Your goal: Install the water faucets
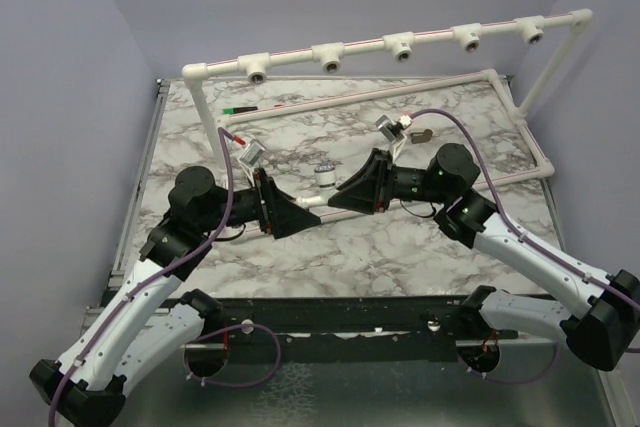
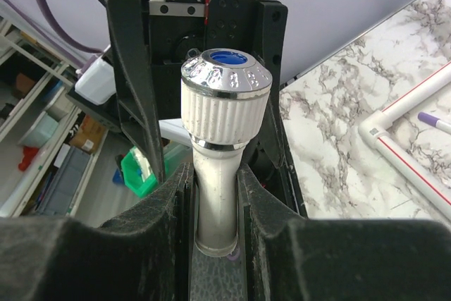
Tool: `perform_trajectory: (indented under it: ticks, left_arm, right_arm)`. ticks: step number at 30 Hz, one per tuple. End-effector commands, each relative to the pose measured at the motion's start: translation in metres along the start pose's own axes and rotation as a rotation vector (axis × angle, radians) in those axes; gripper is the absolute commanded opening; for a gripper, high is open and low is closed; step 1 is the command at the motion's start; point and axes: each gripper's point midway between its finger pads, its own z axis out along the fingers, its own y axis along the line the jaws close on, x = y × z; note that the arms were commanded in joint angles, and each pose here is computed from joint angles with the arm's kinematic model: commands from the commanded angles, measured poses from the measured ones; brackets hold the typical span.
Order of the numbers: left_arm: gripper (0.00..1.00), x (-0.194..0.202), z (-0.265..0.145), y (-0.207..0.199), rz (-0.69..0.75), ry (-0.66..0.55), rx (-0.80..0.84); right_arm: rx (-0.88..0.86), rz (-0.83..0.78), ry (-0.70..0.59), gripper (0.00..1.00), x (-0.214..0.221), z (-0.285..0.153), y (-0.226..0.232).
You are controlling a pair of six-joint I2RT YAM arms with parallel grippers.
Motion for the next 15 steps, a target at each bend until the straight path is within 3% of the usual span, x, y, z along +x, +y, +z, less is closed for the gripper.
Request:
perform_trajectory:
  ticks: [1, 15]
  left_arm:
    - [0.82, -0.001, -0.002, -0.014, -0.033, -0.025, 0.078]
    - [0.63, -0.009, -0.002, -0.020, -0.037, -0.074, 0.117]
  right_arm:
    - [-0.053, 0.011, -0.002, 0.00, 0.002, -0.001, 0.007]
    - [-0.027, 0.075, -0.003, 0.01, 0.015, -0.006, -0.001]
